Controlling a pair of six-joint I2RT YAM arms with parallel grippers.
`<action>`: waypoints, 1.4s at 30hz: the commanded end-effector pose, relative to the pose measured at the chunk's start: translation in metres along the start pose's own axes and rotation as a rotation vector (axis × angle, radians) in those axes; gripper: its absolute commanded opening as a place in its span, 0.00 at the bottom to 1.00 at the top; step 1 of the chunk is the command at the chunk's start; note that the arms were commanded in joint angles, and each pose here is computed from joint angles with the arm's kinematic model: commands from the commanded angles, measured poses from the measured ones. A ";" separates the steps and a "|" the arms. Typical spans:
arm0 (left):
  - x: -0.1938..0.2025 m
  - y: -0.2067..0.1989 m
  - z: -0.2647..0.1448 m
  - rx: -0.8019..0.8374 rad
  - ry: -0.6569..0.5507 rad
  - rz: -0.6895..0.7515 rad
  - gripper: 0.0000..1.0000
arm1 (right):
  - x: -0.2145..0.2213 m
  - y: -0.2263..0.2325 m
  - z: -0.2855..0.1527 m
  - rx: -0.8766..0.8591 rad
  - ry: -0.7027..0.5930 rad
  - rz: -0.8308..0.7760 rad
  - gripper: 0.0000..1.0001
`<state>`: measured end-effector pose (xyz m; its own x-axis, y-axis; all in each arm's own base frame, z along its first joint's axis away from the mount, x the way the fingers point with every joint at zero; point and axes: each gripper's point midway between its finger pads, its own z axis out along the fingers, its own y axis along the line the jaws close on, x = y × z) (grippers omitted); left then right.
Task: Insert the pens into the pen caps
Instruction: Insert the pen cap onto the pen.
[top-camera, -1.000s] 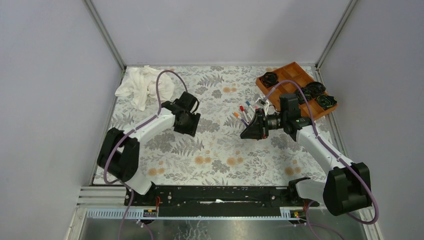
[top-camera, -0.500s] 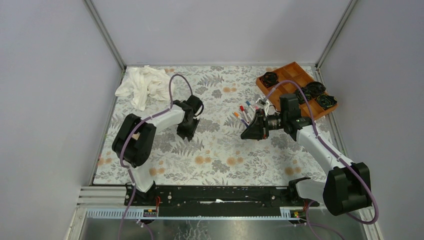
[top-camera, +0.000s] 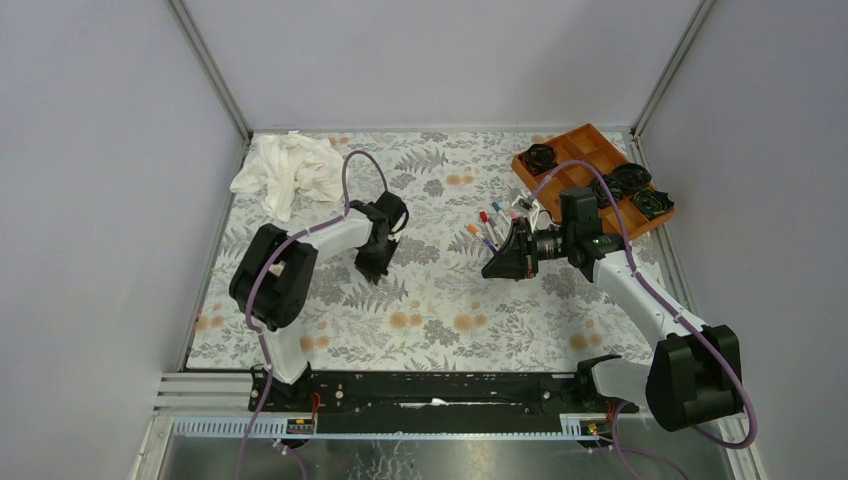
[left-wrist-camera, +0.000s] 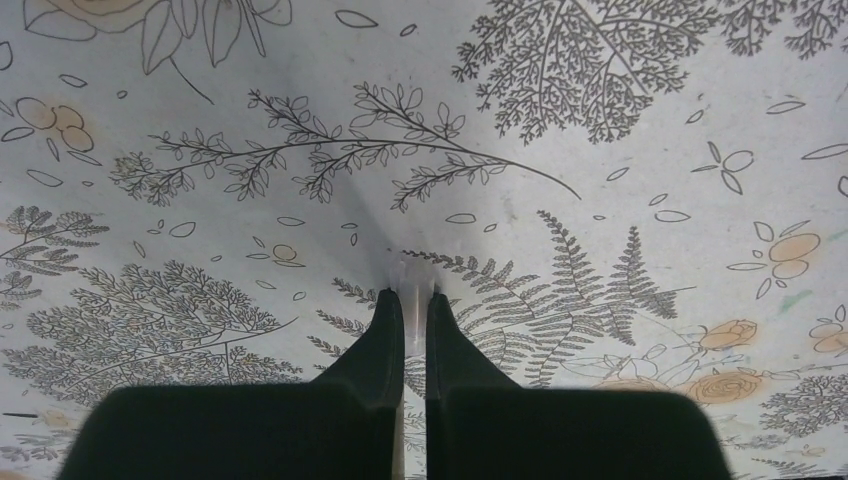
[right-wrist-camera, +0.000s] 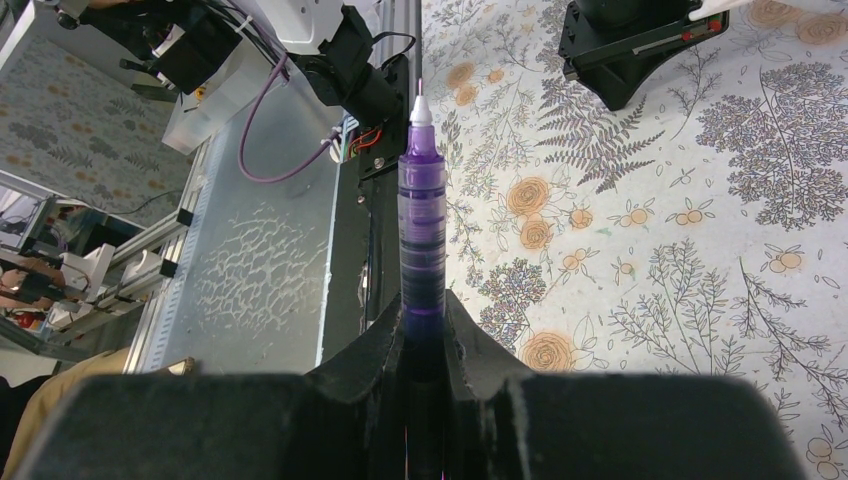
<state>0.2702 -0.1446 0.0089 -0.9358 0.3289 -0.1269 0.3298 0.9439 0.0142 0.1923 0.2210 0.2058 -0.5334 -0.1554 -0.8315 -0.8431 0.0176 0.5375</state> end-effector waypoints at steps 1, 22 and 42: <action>0.011 0.002 0.010 0.009 0.042 -0.013 0.00 | -0.015 0.007 -0.002 -0.025 -0.017 -0.057 0.00; -0.080 -0.100 -0.253 1.190 -1.320 -0.608 0.00 | 0.018 0.000 0.038 -0.023 -0.011 0.050 0.00; -0.085 -0.140 -0.283 1.372 -1.469 -0.732 0.00 | 0.006 0.005 0.040 -0.036 -0.044 0.116 0.00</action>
<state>0.2704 -0.2996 0.2755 -0.4113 -0.8585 -0.3064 0.4903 0.0749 -0.8683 0.1847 0.2573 0.1886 -0.6467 -0.1162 -0.7539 -0.7611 0.0340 0.6477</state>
